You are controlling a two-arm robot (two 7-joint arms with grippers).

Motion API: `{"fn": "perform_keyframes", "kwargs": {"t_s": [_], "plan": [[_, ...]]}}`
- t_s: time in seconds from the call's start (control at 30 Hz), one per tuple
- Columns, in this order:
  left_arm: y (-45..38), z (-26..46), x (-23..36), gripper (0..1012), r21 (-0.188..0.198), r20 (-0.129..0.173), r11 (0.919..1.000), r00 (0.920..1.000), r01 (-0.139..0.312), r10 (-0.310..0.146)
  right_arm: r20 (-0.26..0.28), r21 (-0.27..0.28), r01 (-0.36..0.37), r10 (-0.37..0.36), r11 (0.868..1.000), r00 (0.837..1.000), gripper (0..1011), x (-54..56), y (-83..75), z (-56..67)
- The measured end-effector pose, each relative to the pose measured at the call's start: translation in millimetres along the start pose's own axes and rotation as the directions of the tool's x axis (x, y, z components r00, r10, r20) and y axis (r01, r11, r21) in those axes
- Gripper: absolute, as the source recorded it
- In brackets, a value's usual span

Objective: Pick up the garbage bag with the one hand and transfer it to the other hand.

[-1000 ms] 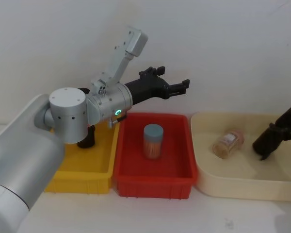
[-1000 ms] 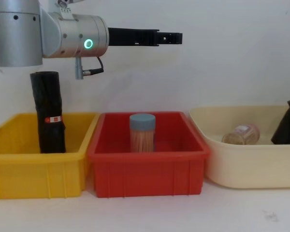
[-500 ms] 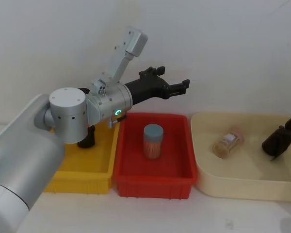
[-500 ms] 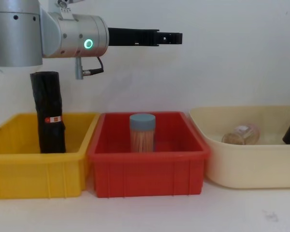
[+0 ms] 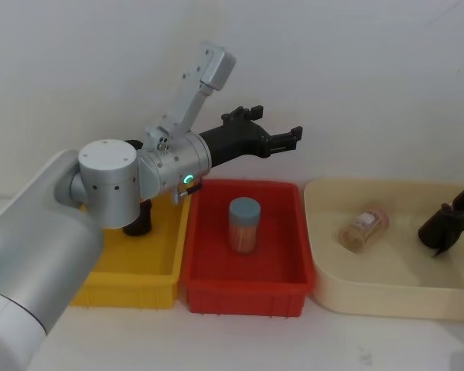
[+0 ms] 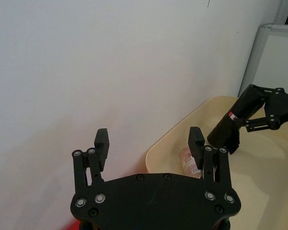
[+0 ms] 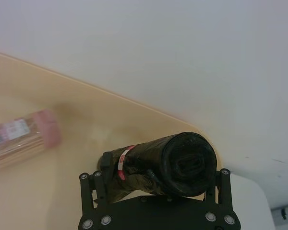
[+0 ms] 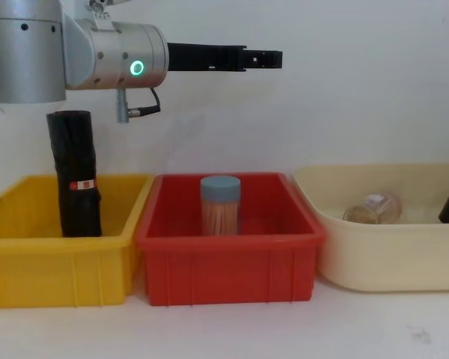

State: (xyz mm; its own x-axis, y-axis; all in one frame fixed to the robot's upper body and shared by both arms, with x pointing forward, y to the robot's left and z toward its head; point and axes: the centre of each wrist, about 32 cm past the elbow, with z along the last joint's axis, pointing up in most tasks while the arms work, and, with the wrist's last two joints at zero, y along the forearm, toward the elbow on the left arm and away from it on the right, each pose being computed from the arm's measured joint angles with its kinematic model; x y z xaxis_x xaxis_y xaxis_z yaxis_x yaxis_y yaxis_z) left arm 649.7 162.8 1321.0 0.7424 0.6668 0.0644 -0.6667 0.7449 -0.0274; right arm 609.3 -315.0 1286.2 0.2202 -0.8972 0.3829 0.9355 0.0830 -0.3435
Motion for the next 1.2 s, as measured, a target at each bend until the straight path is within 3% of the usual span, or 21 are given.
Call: {"fn": "perform_keyframes", "kwargs": {"t_s": [0.4, 1.0, 1.2], "plan": [[0.0, 0.0, 0.0, 1001, 0.000, 0.000, 1.0000, 1.0000, 0.000, 0.000, -0.005, 0.038, -0.079, 0.079, 0.996, 0.997, 1001, 0.1, -19.4, -0.9], [0.0, 0.0, 0.0, 1001, 0.000, 0.000, 1.0000, 1.0000, 0.000, 0.000, -0.012, 0.084, -0.105, 0.107, 0.991, 0.994, 1002, 7.4, -44.4, -2.9], [0.0, 0.0, 0.0, 1001, 0.000, 0.000, 1.0000, 1.0000, 0.000, 0.000, -0.014, 0.125, -0.124, 0.126, 0.984, 0.992, 1001, 8.6, -51.0, -2.0]]}}
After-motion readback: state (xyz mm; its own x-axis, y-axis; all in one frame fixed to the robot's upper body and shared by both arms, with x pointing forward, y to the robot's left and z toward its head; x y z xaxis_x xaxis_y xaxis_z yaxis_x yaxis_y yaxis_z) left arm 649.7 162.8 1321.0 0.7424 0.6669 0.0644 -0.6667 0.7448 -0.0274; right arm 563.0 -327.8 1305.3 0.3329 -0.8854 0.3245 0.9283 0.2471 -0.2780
